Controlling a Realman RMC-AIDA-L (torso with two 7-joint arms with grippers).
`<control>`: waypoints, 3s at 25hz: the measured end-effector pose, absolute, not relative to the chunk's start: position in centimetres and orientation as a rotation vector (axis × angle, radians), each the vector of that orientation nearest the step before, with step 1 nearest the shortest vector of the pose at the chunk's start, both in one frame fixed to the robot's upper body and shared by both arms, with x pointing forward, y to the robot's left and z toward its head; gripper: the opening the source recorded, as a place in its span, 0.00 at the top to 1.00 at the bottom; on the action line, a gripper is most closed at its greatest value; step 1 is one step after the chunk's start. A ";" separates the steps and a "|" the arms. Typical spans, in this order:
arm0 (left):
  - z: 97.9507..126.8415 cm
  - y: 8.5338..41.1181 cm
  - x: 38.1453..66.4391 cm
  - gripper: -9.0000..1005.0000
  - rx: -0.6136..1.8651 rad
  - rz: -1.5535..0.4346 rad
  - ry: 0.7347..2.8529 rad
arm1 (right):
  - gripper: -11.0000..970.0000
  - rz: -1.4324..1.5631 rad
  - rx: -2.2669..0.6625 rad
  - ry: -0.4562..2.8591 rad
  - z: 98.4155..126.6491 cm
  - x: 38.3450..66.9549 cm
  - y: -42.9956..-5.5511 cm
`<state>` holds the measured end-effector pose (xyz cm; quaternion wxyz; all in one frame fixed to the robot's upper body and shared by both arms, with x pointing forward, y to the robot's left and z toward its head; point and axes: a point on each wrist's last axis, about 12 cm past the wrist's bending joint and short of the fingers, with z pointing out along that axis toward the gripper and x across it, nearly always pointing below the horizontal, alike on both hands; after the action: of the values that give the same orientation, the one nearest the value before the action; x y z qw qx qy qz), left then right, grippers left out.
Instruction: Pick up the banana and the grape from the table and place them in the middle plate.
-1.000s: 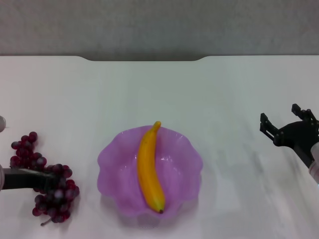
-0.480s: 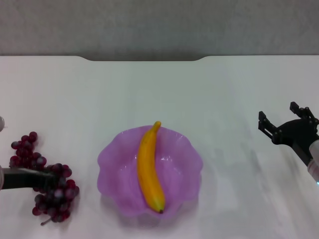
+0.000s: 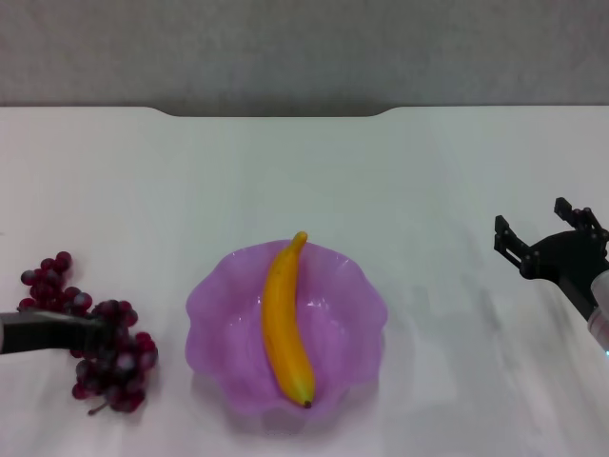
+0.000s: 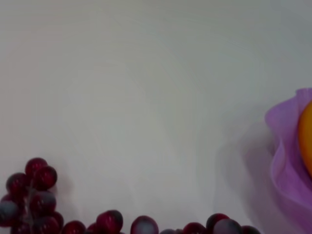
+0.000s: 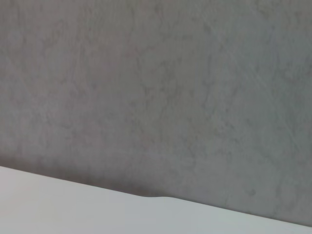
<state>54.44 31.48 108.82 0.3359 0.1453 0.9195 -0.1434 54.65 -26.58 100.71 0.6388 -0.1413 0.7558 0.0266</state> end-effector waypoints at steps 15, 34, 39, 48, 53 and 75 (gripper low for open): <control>111.9 33.3 53.2 0.85 0.302 -0.357 2.209 | 0.08 0.049 -0.323 1.731 100.6 54.5 -26.9; 116.2 35.3 52.0 0.85 0.280 -0.459 1.787 | 0.08 0.051 -0.323 1.732 100.5 54.5 -26.9; 117.4 35.2 51.6 0.85 0.304 -0.490 1.700 | 0.08 0.052 -0.322 1.732 100.5 54.5 -26.8; 119.8 35.1 50.0 0.85 0.378 -0.641 1.551 | 0.09 0.054 -0.324 1.729 100.6 54.6 -26.8; 120.4 33.7 49.4 0.86 0.448 -0.757 1.500 | 0.09 0.054 -0.325 1.728 100.6 54.6 -26.7; 122.7 23.0 49.8 0.86 0.911 -0.618 1.729 | 0.09 0.056 -0.327 1.726 100.7 54.7 -26.7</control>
<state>49.80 22.98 122.68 0.5192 0.3799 0.7209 -0.2577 54.73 -26.65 100.70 0.6382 -0.1432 0.7560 0.0244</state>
